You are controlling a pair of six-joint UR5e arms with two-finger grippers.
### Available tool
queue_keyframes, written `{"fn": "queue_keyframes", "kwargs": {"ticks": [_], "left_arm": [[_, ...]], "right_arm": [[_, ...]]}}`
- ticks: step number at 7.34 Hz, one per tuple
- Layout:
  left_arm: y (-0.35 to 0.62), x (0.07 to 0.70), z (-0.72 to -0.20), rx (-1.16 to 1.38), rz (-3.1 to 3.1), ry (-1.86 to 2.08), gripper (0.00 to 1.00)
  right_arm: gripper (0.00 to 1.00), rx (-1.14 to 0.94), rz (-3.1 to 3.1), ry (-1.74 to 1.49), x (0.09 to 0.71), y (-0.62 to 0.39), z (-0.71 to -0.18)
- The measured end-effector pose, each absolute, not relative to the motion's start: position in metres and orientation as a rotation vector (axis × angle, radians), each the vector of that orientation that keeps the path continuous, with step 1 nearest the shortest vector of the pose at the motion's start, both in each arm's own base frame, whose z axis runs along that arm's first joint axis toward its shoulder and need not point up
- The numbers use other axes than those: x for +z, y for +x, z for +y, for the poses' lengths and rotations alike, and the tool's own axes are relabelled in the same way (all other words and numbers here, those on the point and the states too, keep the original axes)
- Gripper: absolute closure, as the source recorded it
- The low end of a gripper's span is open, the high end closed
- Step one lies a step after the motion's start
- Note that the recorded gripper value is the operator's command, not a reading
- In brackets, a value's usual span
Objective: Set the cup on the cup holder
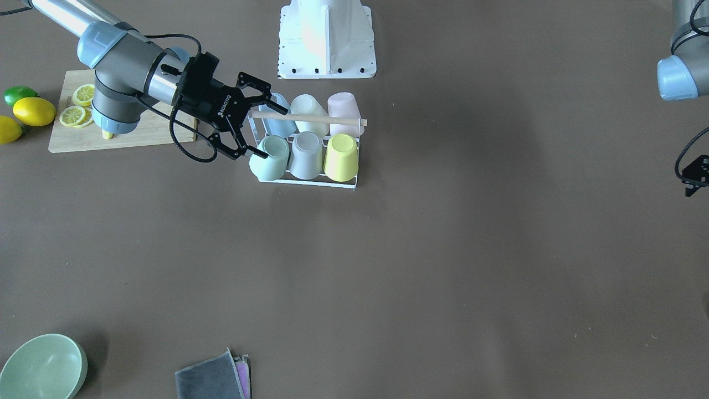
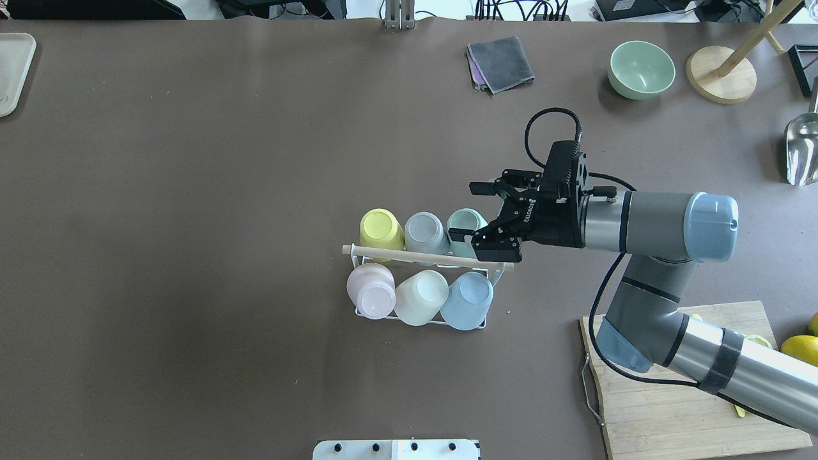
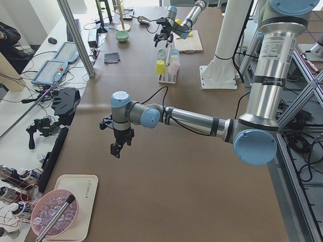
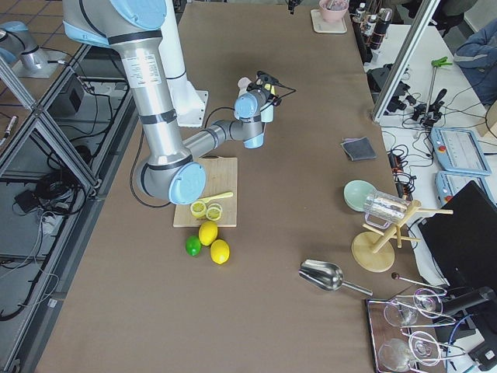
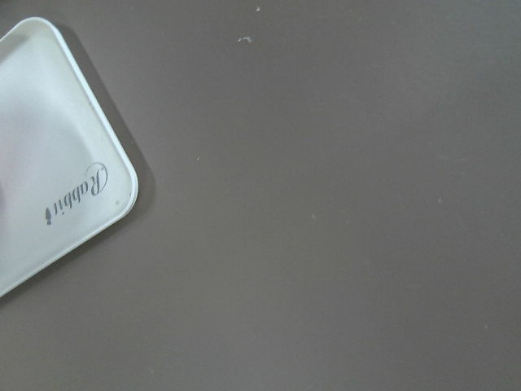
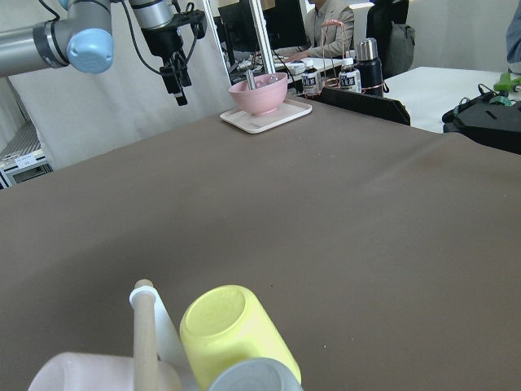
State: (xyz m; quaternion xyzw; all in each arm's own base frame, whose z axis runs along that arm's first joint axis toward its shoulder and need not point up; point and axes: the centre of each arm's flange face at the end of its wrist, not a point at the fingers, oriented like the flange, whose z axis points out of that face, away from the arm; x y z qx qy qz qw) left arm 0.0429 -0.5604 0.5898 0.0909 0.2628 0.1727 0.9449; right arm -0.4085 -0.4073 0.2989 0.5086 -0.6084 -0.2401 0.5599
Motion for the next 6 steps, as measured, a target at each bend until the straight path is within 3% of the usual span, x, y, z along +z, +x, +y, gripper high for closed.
{"fn": "queue_keyframes", "kwargs": {"ticks": [3,6], "left_arm": [[-0.085,0.669,-0.475,0.091,0.715,0.093,0.02],[-0.137,0.694,-0.419,-0.021,0.795,0.101,0.02]], "right_arm": [[0.0,-0.657,-1.33,0.949,0.286,-0.332,-0.455],[0.0,-0.456,-1.183,0.527,0.349,-0.232,-0.514]]}}
